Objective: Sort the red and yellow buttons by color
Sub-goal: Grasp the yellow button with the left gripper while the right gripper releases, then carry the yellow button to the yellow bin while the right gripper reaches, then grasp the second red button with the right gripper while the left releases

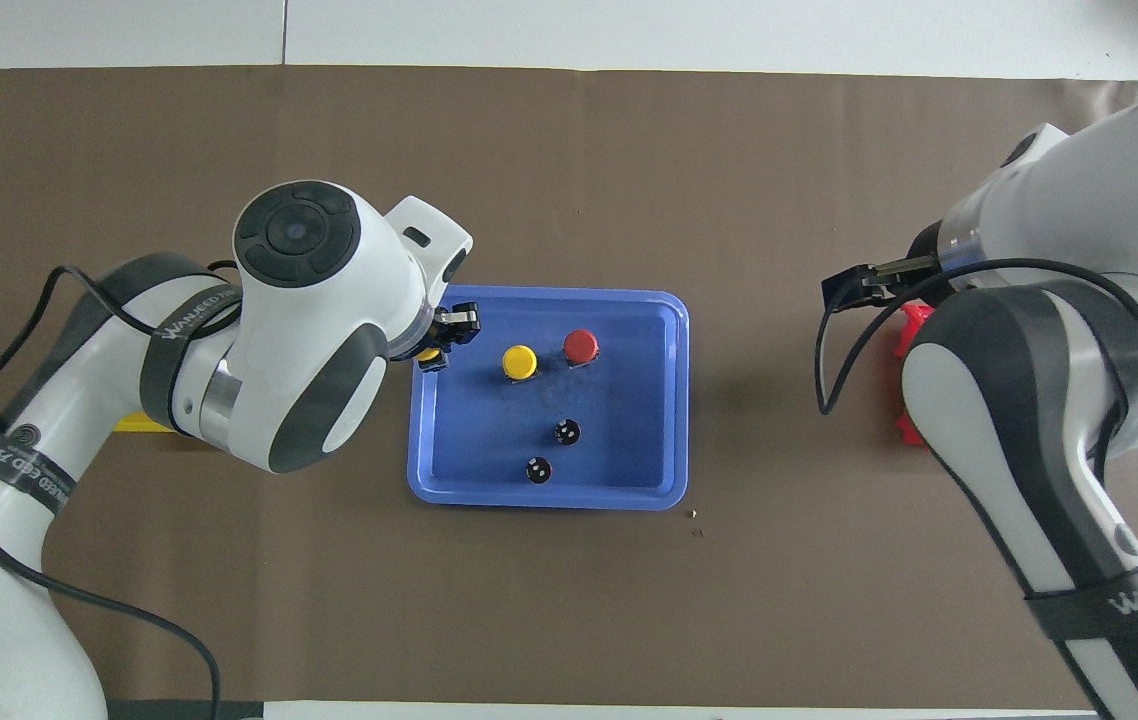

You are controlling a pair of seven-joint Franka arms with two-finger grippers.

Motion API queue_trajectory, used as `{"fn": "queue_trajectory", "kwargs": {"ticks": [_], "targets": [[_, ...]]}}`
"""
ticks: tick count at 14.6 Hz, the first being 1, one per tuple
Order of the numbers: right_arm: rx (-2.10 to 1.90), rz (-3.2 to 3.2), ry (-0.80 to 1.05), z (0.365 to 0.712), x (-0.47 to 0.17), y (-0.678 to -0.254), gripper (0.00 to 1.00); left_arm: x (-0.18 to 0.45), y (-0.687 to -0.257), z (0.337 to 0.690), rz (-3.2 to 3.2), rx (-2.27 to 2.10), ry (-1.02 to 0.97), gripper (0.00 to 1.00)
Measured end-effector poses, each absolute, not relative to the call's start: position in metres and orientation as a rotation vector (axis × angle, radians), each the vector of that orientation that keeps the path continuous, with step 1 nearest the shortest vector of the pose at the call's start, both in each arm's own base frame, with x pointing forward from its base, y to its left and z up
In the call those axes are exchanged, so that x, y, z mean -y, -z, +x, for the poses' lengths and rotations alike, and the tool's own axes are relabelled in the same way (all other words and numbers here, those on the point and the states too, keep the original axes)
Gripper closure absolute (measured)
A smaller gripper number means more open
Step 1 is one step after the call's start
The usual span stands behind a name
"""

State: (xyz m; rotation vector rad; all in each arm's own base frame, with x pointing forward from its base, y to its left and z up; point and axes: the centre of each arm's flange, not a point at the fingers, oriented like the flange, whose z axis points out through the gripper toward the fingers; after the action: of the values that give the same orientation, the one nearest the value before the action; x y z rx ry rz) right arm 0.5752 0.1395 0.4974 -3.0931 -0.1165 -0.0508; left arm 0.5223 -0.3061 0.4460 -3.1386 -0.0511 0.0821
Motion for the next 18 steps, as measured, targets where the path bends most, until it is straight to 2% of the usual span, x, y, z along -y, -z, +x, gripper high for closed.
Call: {"fn": "queue_trajectory", "kwargs": {"ticks": [4, 7, 9, 12, 13, 14, 16, 17, 18], "targets": [[-0.024, -3.098, 0.1, 0.558, -0.316, -0.478, 0.0, 0.163, -0.492, 0.557, -3.147, -0.139, -0.13, 0.59], [0.005, -3.146, 0.103, 0.548, -0.385, -0.42, 0.0, 0.075, -0.504, 0.562, -3.159, -0.211, -0.138, 0.59], [0.003, -3.148, 0.098, 0.552, -0.388, -0.381, 0.0, 0.036, -0.488, 0.557, -3.165, -0.235, -0.138, 0.59], [-0.016, -3.149, 0.098, 0.557, -0.379, -0.361, 0.04, -0.01, -0.45, 0.541, -3.171, -0.244, -0.089, 0.59], [-0.015, -3.151, 0.095, 0.556, -0.378, -0.36, 0.09, -0.016, -0.438, 0.534, -3.172, -0.239, -0.076, 0.59], [-0.013, -3.151, 0.094, 0.554, -0.378, -0.359, 0.09, -0.016, -0.429, 0.528, -3.172, -0.236, -0.071, 0.59], [-0.004, -3.145, 0.101, 0.551, -0.38, -0.355, 0.19, -0.013, -0.414, 0.519, -3.171, -0.243, -0.068, 0.59], [0.0, -3.144, 0.103, 0.548, -0.38, -0.351, 0.19, -0.012, -0.409, 0.517, -3.171, -0.246, -0.066, 0.59], [0.005, -3.143, 0.103, 0.546, -0.38, -0.348, 0.26, -0.011, -0.406, 0.515, -3.17, -0.249, -0.066, 0.59]]}}
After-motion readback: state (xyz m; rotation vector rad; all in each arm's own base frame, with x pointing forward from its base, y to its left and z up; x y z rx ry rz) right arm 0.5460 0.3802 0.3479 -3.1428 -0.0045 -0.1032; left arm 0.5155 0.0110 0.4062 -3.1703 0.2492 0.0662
